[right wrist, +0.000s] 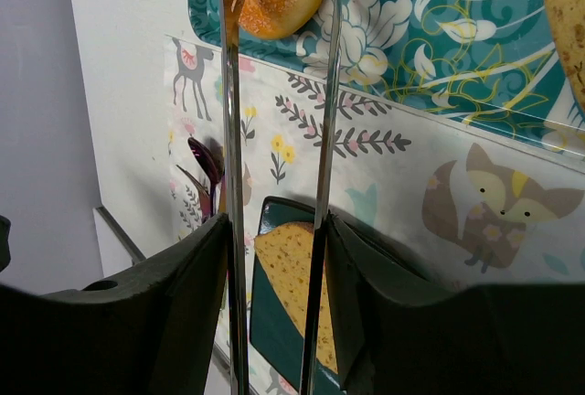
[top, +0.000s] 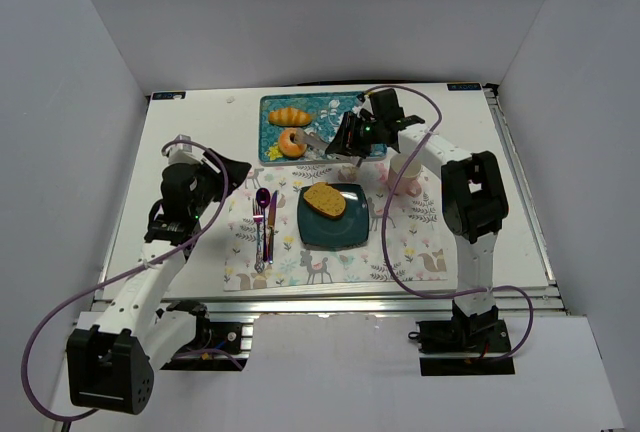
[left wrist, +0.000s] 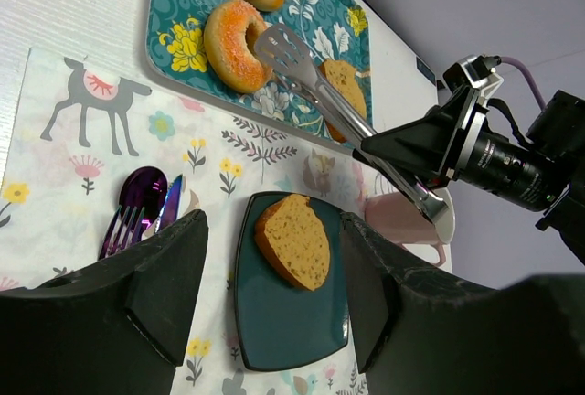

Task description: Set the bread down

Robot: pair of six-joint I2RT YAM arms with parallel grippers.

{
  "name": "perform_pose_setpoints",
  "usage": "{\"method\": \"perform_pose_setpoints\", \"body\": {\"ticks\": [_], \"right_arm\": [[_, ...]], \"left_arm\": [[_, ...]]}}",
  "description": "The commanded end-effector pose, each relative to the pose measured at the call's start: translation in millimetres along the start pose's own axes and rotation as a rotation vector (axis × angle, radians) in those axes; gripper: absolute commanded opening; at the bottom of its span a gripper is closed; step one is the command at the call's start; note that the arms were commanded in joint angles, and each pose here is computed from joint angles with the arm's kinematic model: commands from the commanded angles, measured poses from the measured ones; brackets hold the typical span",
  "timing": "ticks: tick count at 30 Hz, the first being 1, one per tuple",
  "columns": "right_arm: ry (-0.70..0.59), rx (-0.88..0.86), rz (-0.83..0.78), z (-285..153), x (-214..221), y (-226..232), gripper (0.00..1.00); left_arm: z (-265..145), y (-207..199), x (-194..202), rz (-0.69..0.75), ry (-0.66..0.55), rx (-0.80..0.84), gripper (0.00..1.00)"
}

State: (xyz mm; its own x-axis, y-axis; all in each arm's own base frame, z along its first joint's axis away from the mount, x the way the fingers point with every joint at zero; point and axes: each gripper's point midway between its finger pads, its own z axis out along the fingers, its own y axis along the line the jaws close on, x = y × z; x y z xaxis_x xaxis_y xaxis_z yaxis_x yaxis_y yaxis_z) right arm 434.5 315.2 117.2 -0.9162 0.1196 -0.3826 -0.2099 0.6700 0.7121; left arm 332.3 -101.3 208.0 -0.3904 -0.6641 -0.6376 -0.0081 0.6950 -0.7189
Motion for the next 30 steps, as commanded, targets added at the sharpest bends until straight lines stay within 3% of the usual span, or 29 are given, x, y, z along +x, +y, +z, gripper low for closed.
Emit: {"method": "perform_pose_setpoints", "body": {"ticks": [1, 9, 20, 26, 30], "right_arm": [[-0.045, -0.05, -0.01, -0.4, -18.7, 18.0, 0.5], [-0.031, -0.028, 0.008, 6.9, -14.8, 9.1, 0.45], [-0.049, -0.17, 0.02, -16.5, -24.8, 41.2, 0.12], [-0.089, -0.263, -0.079, -53.7, -35.8, 57.8, 0.0], [-0.085, -0.304, -0.235, -90.8, -24.7, 61.6, 0.0]], "left_arm": [[0.6, -17.2, -17.7, 0.011, -0.043, 0.039, 0.69], [3.4, -18.9, -19.7, 0.016, -0.041, 0.039, 0.69], [3.4, -23.0, -22.0, 0.013, -0.046, 0.051, 0.69], [1.6, -24.9, -23.2, 0.017, -0.056, 0.065, 0.69], [-0.3, -29.2, -24.7, 0.022, -0.067, 0.087, 0.69]]}}
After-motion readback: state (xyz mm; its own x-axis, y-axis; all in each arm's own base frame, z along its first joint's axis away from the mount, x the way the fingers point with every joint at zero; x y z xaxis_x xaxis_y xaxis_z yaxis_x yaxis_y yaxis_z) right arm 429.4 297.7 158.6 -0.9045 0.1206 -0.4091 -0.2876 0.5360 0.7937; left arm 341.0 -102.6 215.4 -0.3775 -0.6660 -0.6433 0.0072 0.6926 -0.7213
